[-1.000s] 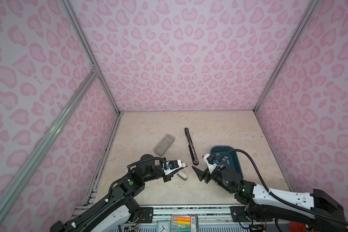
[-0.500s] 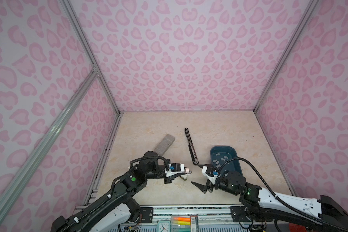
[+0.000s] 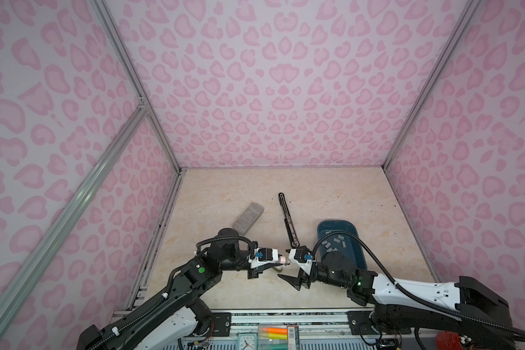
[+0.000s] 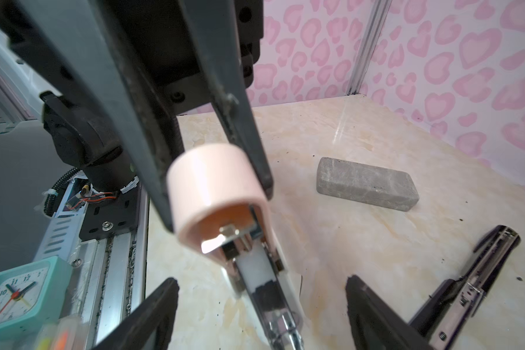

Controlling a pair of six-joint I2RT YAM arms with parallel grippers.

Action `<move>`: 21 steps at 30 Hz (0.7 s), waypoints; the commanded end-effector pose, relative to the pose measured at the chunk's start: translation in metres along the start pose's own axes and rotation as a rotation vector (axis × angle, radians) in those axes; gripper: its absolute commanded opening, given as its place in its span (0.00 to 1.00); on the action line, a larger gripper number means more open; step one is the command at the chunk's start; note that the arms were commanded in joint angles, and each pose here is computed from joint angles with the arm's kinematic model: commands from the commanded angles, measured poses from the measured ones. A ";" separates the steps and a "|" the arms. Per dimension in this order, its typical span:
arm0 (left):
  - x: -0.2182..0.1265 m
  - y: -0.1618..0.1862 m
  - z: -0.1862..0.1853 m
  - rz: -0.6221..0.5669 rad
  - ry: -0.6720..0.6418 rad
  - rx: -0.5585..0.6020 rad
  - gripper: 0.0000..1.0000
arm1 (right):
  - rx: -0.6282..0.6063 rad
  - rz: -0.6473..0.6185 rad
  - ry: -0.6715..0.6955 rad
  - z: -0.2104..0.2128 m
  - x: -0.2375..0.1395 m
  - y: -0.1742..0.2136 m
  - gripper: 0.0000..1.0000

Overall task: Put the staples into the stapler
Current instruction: 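Grasp the pink staple box with the right gripper beside the left gripper, then open and withdraw the left gripper while the right gripper carries the box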

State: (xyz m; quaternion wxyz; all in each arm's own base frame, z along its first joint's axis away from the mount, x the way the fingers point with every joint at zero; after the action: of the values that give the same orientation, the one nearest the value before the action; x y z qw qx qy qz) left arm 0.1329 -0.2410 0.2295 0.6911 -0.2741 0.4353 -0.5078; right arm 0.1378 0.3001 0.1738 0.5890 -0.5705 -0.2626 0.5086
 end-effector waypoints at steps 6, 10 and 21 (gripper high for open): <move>0.002 -0.001 0.000 -0.006 0.019 0.011 0.03 | 0.015 -0.047 -0.012 0.003 -0.001 -0.009 0.63; 0.003 -0.002 0.000 -0.011 0.032 0.005 0.03 | 0.016 -0.036 -0.028 0.005 0.003 -0.009 0.57; 0.002 -0.001 0.000 -0.004 0.024 0.004 0.03 | 0.028 0.011 -0.038 0.007 0.021 -0.004 0.32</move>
State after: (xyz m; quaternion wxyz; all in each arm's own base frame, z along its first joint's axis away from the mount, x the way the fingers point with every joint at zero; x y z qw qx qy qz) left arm 0.1322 -0.2421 0.2222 0.6857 -0.2672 0.4531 -0.5031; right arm 0.1391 0.3181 0.1672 0.5828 -0.5599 -0.2535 0.5316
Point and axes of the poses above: each gripper's point midway between its finger pads, its own x axis out along the fingers, its own z axis along the line the jaws close on, y = z × x, the point moved 3 cm from there along -x, back along the fingers, and after that the axes turned 15 degrees about x, right-handed, at the moved point
